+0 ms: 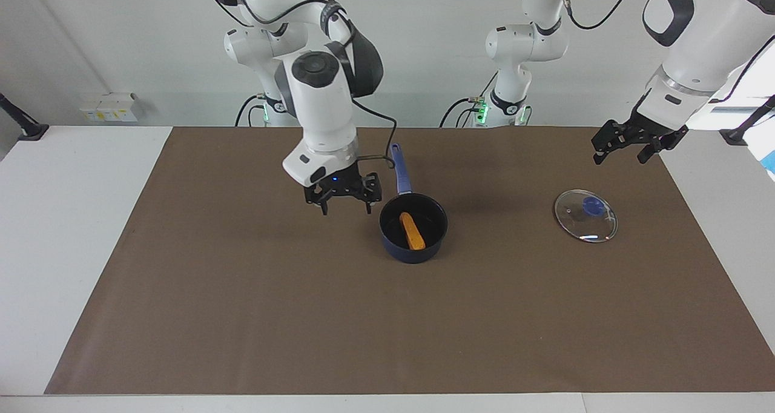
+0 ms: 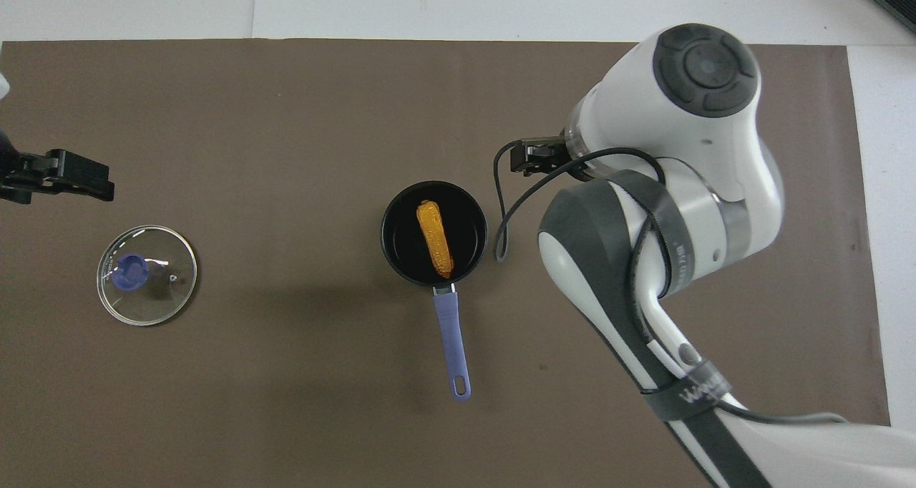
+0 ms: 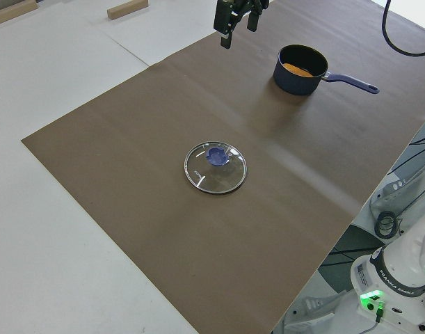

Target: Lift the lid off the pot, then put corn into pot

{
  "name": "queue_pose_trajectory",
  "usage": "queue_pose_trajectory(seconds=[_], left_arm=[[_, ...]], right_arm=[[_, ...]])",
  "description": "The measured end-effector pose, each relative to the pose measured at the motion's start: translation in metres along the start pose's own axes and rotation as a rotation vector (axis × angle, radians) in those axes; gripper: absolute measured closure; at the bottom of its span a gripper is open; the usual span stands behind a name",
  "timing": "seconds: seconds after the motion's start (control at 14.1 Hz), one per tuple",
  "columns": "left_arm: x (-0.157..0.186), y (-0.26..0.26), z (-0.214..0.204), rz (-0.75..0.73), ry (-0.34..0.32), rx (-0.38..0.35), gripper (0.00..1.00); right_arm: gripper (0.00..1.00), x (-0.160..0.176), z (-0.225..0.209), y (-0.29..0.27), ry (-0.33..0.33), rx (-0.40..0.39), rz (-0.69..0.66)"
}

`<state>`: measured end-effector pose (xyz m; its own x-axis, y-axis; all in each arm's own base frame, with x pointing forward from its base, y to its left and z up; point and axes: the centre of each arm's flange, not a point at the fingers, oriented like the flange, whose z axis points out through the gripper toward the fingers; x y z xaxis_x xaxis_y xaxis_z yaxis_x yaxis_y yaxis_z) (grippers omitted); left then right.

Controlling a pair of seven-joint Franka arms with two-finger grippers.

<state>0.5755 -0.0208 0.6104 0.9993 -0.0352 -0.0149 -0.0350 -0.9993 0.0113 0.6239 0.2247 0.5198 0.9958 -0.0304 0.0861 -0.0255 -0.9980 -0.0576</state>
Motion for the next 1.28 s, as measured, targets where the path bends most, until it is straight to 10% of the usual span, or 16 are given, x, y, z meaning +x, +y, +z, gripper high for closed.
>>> queue_pose_trajectory(seconds=[1.28], left_arm=[[-0.001, 0.0, 0.0, 0.012, -0.003, 0.0, 0.0]], right_arm=[[0.0, -0.062, -0.17, 0.174, -0.052, -0.033, 0.01]])
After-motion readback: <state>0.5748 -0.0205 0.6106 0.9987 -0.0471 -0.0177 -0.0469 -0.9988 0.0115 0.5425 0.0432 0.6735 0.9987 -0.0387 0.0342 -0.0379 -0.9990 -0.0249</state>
